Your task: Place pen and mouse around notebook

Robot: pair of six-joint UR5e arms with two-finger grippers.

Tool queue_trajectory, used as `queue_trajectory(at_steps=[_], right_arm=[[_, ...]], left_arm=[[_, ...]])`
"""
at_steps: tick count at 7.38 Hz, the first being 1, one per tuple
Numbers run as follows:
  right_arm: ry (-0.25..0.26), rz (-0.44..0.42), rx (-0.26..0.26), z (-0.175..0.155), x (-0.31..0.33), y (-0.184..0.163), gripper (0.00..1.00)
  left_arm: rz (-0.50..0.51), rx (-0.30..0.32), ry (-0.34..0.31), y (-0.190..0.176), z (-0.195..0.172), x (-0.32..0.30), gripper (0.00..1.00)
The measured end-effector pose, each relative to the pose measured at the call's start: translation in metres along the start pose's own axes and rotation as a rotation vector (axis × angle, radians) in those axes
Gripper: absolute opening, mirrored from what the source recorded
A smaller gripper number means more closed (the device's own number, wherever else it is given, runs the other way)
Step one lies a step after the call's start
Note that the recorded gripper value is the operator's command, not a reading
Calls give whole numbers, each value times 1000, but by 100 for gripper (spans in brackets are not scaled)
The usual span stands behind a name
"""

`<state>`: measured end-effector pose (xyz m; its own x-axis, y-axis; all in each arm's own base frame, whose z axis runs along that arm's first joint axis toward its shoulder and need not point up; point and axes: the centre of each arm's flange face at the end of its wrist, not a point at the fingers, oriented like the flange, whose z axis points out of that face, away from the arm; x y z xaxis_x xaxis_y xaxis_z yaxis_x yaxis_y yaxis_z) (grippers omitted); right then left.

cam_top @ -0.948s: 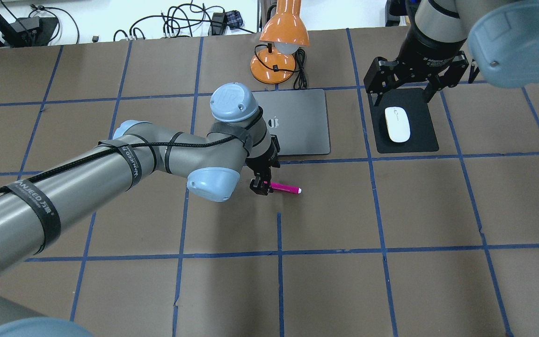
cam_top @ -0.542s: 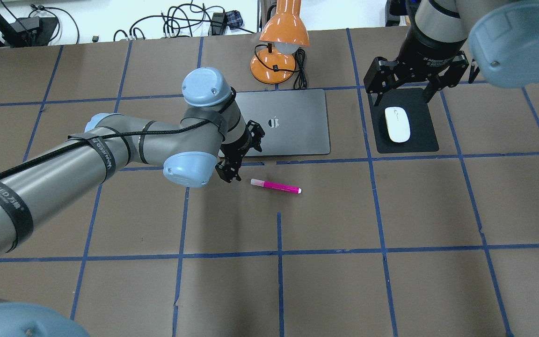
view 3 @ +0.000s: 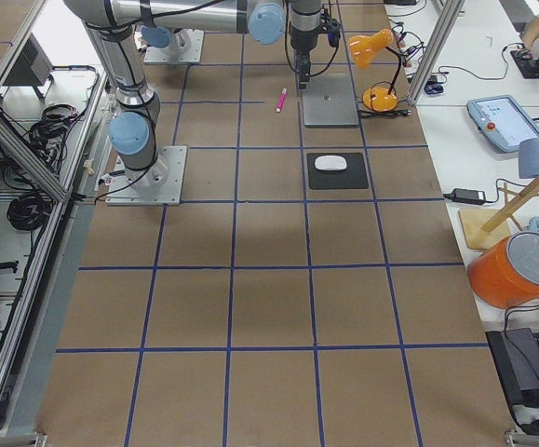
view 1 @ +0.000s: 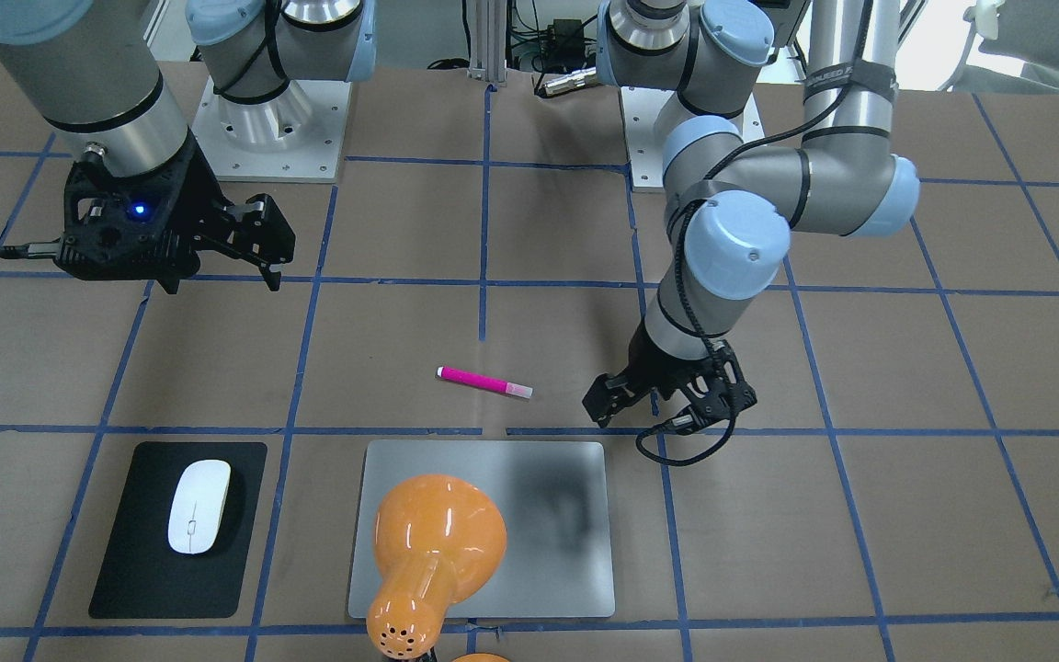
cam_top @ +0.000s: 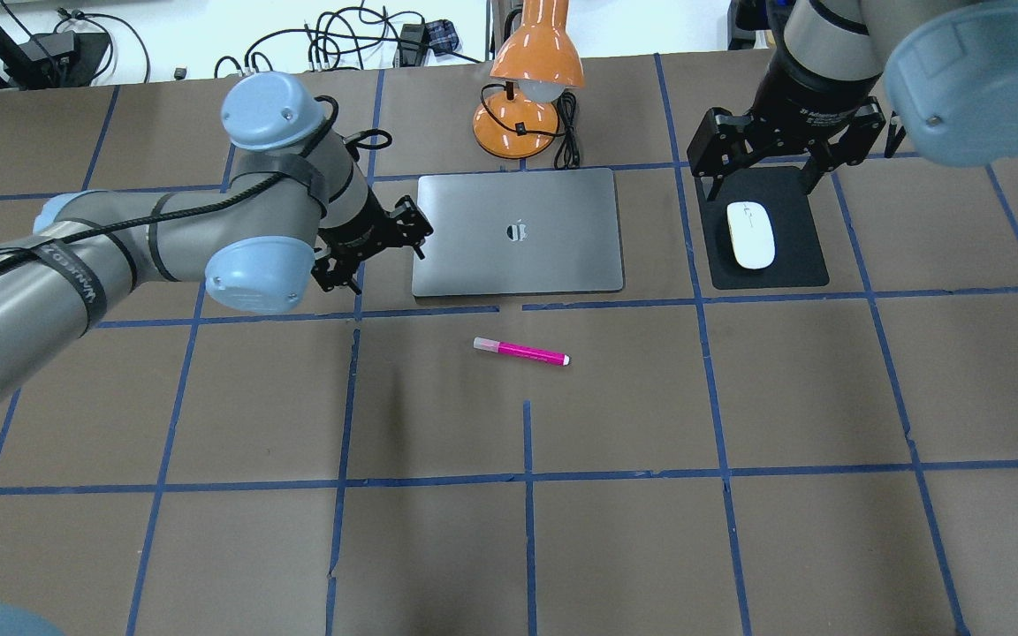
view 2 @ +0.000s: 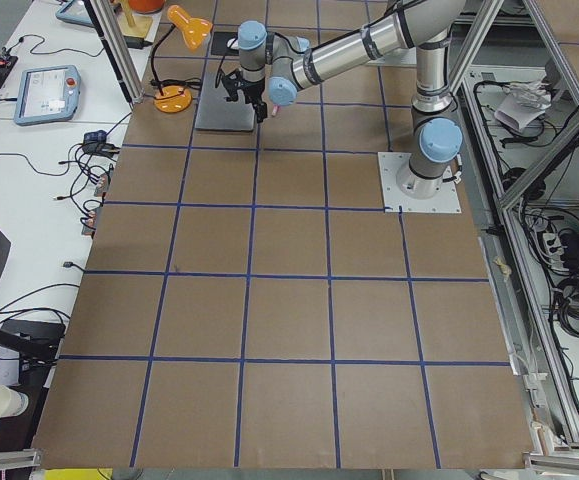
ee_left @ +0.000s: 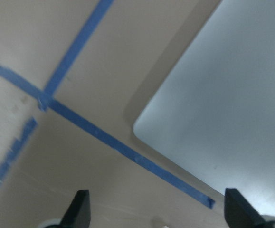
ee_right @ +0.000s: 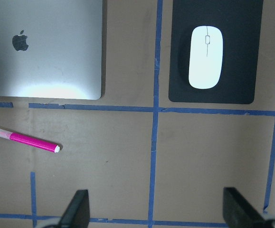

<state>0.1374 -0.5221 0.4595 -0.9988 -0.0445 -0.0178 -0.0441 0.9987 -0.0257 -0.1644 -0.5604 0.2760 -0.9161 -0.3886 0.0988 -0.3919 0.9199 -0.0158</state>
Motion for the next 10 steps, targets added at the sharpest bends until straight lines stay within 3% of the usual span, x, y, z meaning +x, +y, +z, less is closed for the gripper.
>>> queue_trajectory(at_steps=[2, 4, 7, 10], right_arm=[[-1, 1, -1, 1, 1, 0, 100], [-6, 2, -1, 1, 0, 0, 100], [-11, 0, 7, -1, -1, 0, 100], [-11, 0, 8, -1, -1, -1, 100]], left_arm=[[140, -11, -27, -26, -48, -38, 100], [233, -59, -45, -36, -105, -62, 100], [321, -137, -133, -5, -190, -72, 100], [428, -134, -126, 30, -214, -69, 100]])
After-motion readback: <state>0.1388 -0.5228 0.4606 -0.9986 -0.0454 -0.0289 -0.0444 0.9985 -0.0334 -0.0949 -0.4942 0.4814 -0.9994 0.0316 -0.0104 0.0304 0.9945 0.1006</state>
